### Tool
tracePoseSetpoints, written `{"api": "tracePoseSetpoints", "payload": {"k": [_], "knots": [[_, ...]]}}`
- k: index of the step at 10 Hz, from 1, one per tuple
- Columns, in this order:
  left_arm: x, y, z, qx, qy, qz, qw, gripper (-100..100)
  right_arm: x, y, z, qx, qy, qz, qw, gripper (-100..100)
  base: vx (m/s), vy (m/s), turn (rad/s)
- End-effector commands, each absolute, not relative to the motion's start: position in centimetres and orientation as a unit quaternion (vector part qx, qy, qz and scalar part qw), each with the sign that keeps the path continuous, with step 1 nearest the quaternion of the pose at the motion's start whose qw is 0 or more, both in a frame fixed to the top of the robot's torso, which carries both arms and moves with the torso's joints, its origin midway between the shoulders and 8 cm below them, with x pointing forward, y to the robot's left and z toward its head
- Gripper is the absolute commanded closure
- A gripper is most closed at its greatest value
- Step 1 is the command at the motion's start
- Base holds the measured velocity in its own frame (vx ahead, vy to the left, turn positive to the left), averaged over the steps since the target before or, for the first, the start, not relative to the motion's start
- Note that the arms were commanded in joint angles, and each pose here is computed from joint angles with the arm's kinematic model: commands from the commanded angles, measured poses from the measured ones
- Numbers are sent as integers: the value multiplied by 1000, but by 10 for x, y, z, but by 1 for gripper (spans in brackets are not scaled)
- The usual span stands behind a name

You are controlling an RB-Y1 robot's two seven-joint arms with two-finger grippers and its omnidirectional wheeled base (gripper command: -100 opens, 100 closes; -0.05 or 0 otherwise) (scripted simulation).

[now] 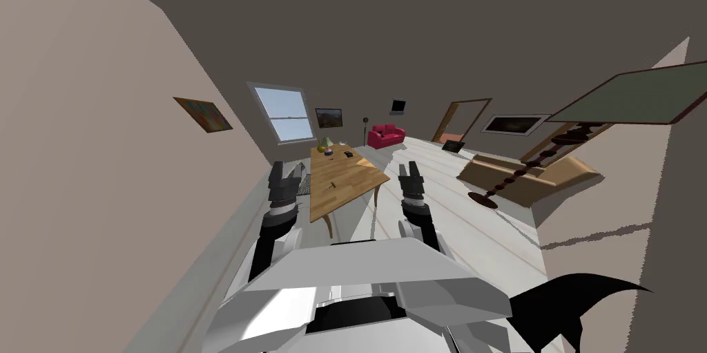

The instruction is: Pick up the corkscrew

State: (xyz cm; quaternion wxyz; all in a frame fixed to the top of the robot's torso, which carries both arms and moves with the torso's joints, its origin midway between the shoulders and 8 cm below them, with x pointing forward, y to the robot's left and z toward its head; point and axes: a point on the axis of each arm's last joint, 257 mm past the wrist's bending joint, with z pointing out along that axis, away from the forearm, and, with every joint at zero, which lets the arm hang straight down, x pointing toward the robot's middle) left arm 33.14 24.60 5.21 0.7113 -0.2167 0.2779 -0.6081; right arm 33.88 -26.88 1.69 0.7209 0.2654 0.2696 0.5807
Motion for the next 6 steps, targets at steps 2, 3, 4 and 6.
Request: {"api": "tracePoseSetpoints", "payload": {"k": [2, 3, 4, 6], "knots": [[350, 247, 34, -245, 299, -620, 683, -100, 339, -269, 17, 265, 270, 581, 721, 0, 8, 4, -138], [357, 248, 27, -256, 307, -623, 672, -100, 339, -269, 17, 265, 270, 581, 721, 0, 12, 11, -97], [364, 249, 20, -268, 315, -627, 660, -100, 339, -269, 17, 265, 270, 581, 721, 0, 16, 11, -152], [373, 250, 11, -281, 324, -630, 647, -100, 339, -269, 17, 265, 270, 581, 721, 0, 14, 12, -88]]}}
